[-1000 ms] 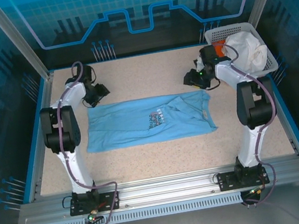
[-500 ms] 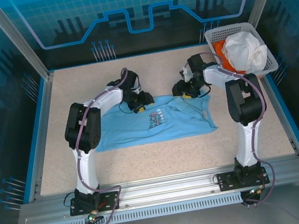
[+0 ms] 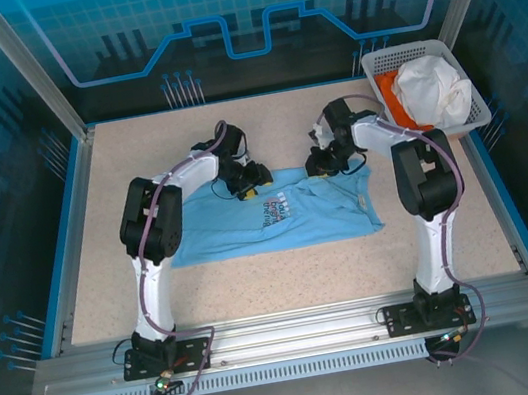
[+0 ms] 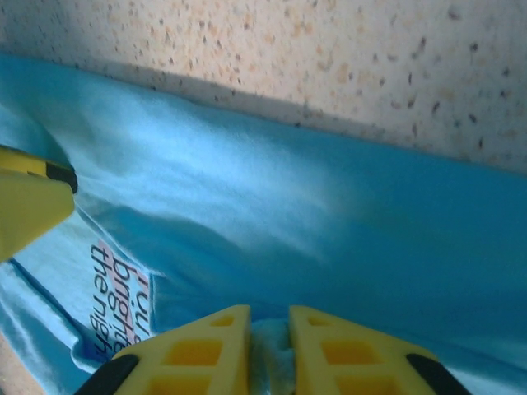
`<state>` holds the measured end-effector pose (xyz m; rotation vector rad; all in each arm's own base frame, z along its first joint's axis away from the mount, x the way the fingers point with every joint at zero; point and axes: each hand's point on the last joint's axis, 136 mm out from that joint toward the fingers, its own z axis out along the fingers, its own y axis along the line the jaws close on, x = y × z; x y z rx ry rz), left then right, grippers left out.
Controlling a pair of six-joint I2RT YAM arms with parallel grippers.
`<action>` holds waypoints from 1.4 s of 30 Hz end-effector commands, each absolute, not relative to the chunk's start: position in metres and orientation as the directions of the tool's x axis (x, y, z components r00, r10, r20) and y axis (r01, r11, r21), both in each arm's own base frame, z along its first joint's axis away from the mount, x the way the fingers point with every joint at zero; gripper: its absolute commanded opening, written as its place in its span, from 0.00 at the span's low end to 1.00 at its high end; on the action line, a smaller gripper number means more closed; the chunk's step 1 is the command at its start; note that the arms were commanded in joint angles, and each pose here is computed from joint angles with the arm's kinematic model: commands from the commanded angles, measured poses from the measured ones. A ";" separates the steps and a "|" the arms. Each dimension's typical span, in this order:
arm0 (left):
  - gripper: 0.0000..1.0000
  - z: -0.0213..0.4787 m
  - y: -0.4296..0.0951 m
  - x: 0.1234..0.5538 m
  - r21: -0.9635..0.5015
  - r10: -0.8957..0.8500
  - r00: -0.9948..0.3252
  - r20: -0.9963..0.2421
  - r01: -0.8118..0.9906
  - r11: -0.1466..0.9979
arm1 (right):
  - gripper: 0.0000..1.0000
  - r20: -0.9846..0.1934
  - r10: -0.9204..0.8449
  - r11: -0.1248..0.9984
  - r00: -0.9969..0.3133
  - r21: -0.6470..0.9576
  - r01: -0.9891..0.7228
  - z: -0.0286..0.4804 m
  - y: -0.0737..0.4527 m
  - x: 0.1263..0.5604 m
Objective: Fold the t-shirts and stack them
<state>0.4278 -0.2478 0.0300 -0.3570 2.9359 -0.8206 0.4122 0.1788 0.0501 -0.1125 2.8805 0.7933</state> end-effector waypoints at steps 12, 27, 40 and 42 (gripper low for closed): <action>0.56 0.007 -0.236 0.420 -0.431 -0.246 -0.968 0.042 -0.240 0.870 | 0.13 -0.066 -0.042 0.883 -0.997 0.465 -0.068 0.073 0.202 0.345; 0.59 0.019 -0.238 0.424 -0.444 -0.232 -0.973 0.015 -0.214 0.870 | 0.45 0.050 -0.023 0.898 -0.998 0.441 0.002 0.064 0.219 0.305; 0.49 0.099 -0.301 0.429 -0.519 -0.059 -0.982 -0.179 0.043 0.854 | 0.34 -0.008 0.327 0.784 -0.945 0.560 0.267 0.095 0.130 0.386; 0.49 0.101 -0.323 0.425 -0.552 -0.024 -0.985 -0.170 0.076 0.830 | 0.33 -0.010 0.354 0.781 -0.935 0.553 0.290 0.092 0.123 0.395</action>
